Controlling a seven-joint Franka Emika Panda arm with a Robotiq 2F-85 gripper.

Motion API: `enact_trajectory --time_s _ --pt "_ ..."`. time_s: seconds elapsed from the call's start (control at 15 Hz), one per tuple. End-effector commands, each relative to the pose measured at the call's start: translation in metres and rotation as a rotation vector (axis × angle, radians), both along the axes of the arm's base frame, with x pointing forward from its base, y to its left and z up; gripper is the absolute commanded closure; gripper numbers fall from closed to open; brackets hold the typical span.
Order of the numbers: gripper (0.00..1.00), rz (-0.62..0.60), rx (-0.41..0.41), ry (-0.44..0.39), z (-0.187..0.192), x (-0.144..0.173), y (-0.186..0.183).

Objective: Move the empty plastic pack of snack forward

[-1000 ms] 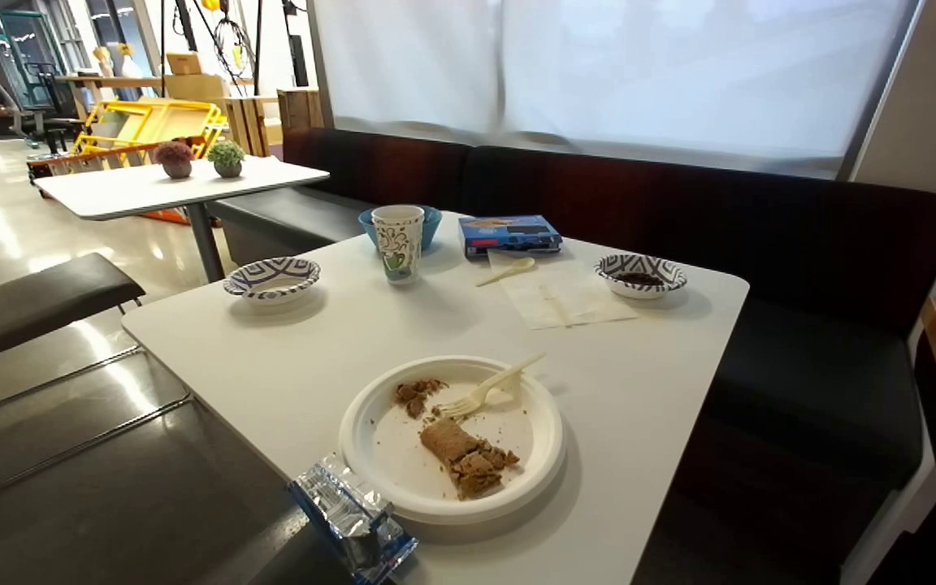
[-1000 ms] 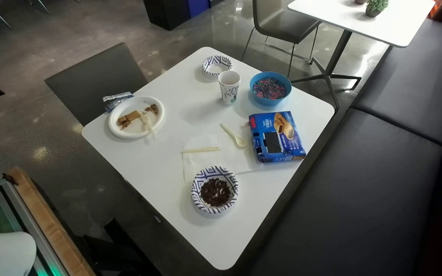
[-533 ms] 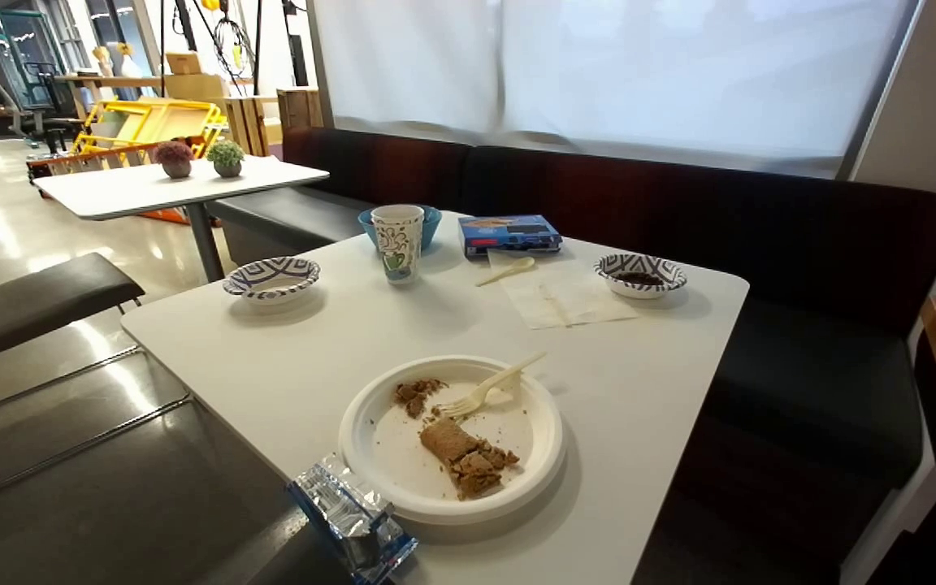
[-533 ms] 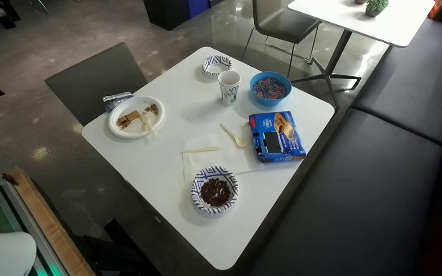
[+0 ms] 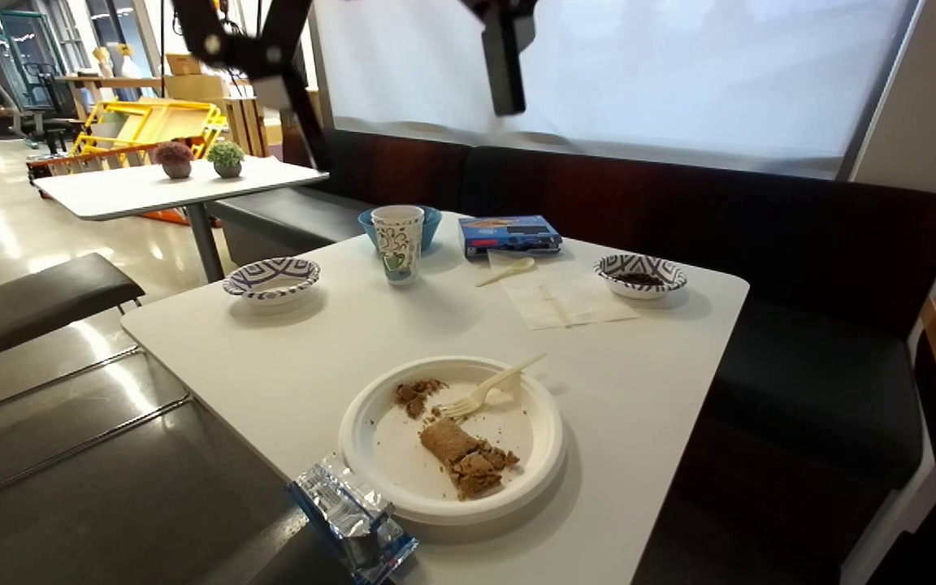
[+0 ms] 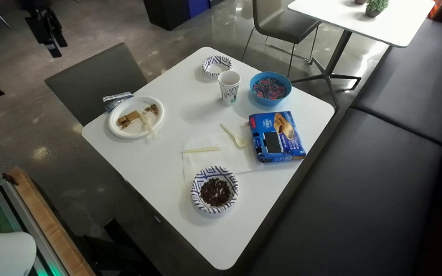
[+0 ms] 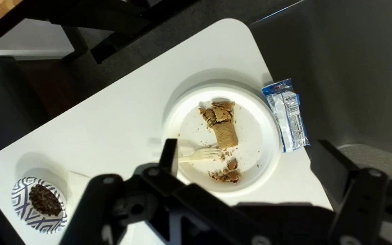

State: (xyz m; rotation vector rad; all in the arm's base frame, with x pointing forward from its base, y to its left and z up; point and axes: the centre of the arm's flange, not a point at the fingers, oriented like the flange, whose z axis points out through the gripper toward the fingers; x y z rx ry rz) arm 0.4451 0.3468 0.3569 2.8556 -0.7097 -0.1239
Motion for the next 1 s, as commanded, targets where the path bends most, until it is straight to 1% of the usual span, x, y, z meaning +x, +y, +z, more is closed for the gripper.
enact_trajectory --time_s 0.0,0.13,0.33,0.53,0.6,0.67,0.8,0.93 --pt "0.00 -0.058 -0.016 -0.017 -0.044 0.028 0.033" --pt "0.00 -0.075 -0.028 -0.019 -0.067 0.036 0.043" --pt "0.00 -0.088 -0.073 -0.026 -0.100 0.049 0.056" --pt "0.00 -0.091 -0.104 -0.009 -0.130 0.061 0.062" --pt "0.00 -0.085 -0.098 0.067 -0.136 0.063 0.065" --pt "0.00 -0.079 -0.084 0.016 -0.121 0.046 0.047" --pt "0.00 -0.081 -0.094 0.040 -0.136 0.050 0.051" --pt "0.00 -0.082 -0.092 0.043 -0.139 0.053 0.053"
